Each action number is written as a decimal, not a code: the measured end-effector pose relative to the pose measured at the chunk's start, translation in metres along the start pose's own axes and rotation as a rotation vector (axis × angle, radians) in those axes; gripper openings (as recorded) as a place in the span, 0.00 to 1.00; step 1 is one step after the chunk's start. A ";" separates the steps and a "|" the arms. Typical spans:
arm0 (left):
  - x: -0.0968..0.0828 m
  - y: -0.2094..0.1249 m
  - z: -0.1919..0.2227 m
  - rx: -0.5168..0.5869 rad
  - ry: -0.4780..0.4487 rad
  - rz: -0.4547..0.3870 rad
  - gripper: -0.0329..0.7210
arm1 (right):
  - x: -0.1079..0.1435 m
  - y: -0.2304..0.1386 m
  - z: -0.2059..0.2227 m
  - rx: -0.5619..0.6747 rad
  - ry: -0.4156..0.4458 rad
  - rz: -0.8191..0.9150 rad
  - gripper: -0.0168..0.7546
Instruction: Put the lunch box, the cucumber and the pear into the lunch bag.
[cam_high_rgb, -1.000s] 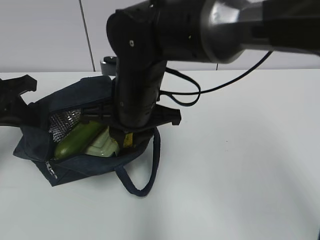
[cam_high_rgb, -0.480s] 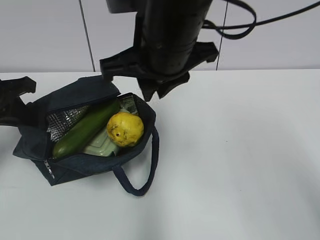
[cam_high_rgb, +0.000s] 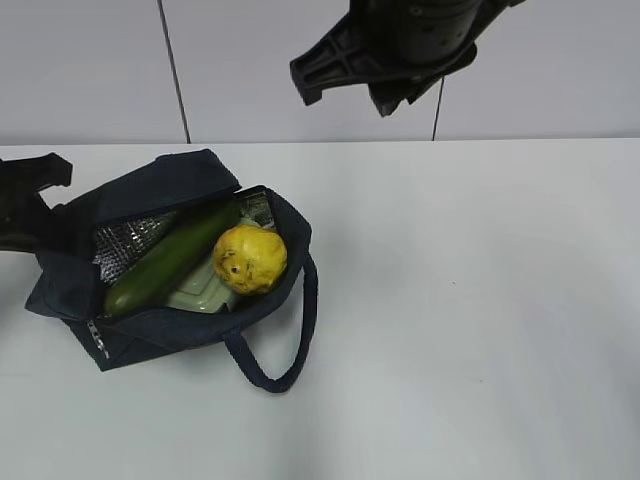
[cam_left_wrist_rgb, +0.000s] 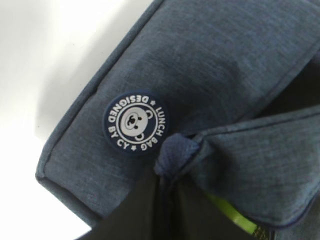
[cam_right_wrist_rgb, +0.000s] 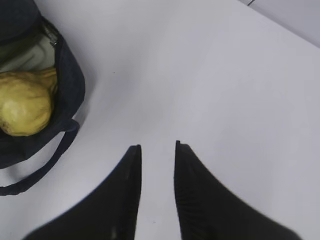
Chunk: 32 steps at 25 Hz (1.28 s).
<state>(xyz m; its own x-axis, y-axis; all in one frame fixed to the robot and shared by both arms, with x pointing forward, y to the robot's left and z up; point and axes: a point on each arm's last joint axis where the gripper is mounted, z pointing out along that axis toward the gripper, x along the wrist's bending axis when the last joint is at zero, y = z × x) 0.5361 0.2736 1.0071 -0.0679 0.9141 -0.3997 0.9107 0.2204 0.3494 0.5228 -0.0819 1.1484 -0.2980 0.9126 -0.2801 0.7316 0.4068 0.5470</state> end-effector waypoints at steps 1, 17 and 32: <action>0.000 0.000 0.000 0.000 0.000 0.000 0.05 | -0.002 0.000 -0.002 -0.006 -0.005 0.011 0.27; 0.000 0.000 0.000 0.000 0.000 0.001 0.05 | -0.049 -0.052 -0.021 -0.124 0.026 0.312 0.27; 0.000 0.000 0.000 -0.001 0.000 0.005 0.05 | -0.008 -0.111 0.032 -0.188 0.340 0.458 0.27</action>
<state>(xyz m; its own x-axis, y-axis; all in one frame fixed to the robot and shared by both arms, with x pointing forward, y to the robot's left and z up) 0.5362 0.2737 1.0071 -0.0633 0.9154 -0.3976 0.9105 0.2161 0.3525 0.4639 -0.1359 1.0648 -0.1796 0.9465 0.2680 0.7204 -0.0590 0.6911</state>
